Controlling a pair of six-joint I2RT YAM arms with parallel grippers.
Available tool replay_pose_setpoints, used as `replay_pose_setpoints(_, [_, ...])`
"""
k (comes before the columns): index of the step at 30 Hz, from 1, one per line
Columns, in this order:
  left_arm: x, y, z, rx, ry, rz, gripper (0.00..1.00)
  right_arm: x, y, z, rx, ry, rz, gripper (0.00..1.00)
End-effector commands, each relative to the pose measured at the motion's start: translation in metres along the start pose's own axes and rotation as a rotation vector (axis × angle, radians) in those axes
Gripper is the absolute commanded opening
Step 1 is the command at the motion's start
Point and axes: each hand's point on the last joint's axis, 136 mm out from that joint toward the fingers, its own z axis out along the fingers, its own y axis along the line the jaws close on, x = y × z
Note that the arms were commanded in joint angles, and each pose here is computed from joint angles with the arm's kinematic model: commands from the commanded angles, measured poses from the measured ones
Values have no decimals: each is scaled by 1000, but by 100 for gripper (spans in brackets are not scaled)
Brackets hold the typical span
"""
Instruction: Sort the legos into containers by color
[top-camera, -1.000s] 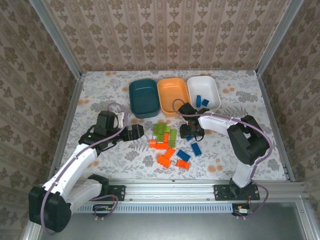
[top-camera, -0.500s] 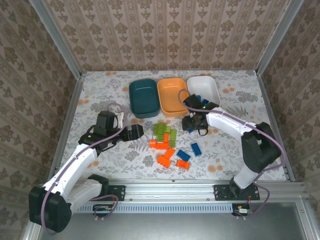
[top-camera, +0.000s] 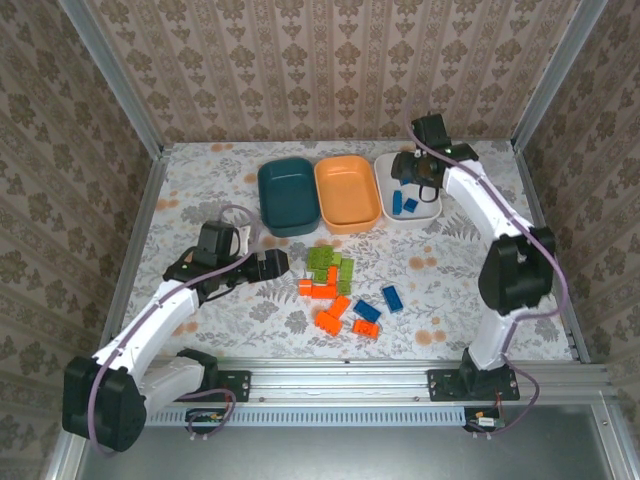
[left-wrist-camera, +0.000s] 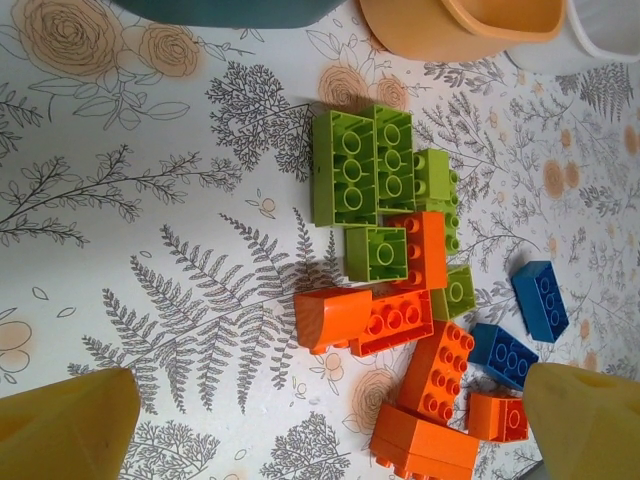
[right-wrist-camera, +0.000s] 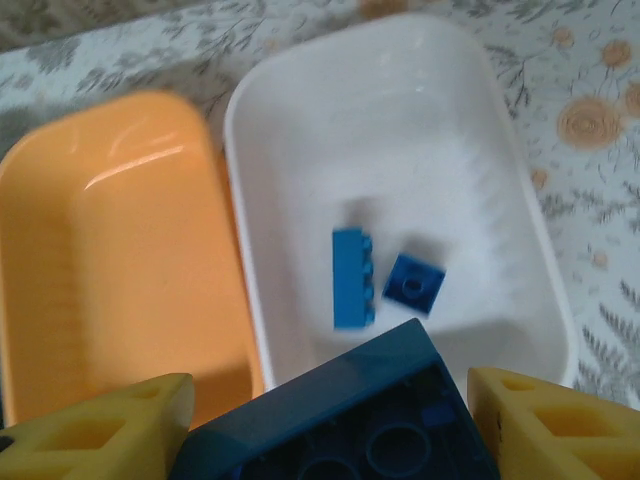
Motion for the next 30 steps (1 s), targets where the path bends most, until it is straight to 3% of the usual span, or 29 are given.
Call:
replay_pose_setpoints(1, [-6, -3, -2, 12, -7, 19, 100, -9, -13, 38, 57, 13, 32, 60])
replay_pose_setpoints(8, [-7, 5, 3, -18, 11, 18, 100, -10, -12, 110, 69, 40, 76, 60])
replay_pose_setpoints(16, [-13, 12, 14, -39, 50, 19, 100, -3, -12, 141, 79, 68, 76, 68])
replay_pose_setpoints(24, [-20, 4, 12, -21, 51, 26, 100, -11, -9, 124, 63, 51, 86, 83])
replay_pose_setpoints(30, [-23, -11, -9, 24, -16, 25, 100, -25, -5, 68, 30, 8, 90, 86])
